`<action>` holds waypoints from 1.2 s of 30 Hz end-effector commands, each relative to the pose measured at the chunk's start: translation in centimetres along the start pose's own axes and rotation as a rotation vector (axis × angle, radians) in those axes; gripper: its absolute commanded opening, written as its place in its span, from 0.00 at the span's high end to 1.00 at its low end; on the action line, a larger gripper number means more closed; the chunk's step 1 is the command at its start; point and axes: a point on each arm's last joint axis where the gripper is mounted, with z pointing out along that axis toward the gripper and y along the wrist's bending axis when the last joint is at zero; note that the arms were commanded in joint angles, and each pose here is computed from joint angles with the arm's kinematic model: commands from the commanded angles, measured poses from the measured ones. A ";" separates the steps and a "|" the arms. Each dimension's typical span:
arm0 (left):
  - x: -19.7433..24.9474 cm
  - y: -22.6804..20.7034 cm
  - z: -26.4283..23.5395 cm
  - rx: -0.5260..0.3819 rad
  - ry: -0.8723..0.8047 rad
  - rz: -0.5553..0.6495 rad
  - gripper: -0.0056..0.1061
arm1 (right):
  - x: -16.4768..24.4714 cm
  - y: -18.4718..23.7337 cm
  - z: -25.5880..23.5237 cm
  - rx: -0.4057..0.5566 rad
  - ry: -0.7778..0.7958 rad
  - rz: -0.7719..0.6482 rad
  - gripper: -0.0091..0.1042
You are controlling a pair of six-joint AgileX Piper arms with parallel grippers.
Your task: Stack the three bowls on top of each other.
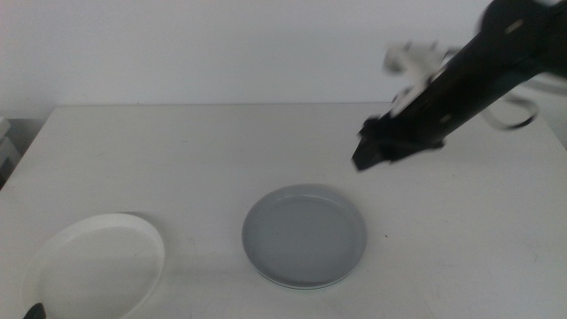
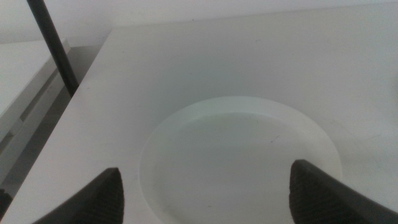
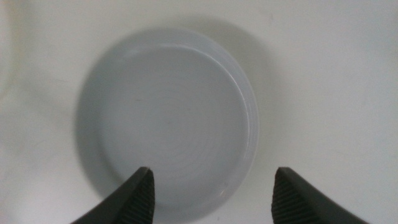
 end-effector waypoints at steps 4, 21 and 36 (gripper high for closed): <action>-0.8 -0.1 -0.2 0.013 -0.089 -0.010 0.16 | 1.9 2.6 -8.2 -0.004 -0.158 -0.118 0.49; -0.8 -0.1 -0.2 0.013 -0.089 -0.010 0.16 | 17.0 6.2 -16.0 0.009 -0.348 -0.159 0.49; -0.8 -0.1 -0.2 0.013 -0.089 -0.010 0.16 | 18.9 7.0 -18.4 0.023 -0.502 -0.186 0.49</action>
